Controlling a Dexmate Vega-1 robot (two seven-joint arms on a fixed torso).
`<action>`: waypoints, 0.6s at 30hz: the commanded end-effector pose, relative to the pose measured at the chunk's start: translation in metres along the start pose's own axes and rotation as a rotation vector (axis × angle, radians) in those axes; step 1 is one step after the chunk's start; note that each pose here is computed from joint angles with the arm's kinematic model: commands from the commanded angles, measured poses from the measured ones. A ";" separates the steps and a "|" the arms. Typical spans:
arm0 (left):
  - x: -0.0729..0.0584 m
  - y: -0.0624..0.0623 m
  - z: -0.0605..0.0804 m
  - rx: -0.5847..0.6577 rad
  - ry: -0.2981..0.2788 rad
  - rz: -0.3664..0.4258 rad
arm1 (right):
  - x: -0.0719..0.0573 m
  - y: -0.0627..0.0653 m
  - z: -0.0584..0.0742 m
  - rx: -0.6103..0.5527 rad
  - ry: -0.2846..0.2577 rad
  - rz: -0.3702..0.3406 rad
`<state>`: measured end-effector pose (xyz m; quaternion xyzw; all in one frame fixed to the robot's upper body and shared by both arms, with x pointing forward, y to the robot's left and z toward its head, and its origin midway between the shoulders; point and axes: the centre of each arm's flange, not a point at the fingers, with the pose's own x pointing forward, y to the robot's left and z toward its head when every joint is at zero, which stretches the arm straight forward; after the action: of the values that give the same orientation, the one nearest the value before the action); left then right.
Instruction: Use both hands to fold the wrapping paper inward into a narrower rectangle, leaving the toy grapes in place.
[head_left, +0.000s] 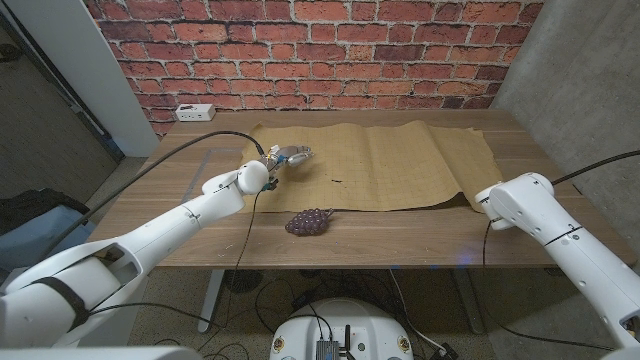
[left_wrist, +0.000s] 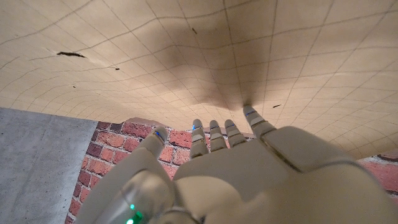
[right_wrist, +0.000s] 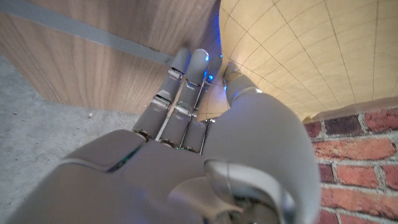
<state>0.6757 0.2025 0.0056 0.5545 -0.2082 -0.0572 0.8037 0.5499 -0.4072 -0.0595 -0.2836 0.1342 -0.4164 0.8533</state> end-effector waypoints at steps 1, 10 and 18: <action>-0.005 -0.002 -0.002 0.000 0.009 -0.004 | -0.025 -0.002 -0.003 0.199 -0.153 -0.214; -0.007 -0.003 -0.002 0.004 0.010 -0.011 | -0.045 -0.008 0.005 0.271 -0.262 -0.256; -0.008 -0.004 -0.002 0.009 0.020 -0.017 | -0.059 -0.014 0.015 0.329 -0.318 -0.147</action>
<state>0.6714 0.2048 0.0010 0.5567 -0.2017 -0.0576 0.8038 0.5251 -0.3791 -0.0515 -0.2350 -0.0430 -0.4810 0.8435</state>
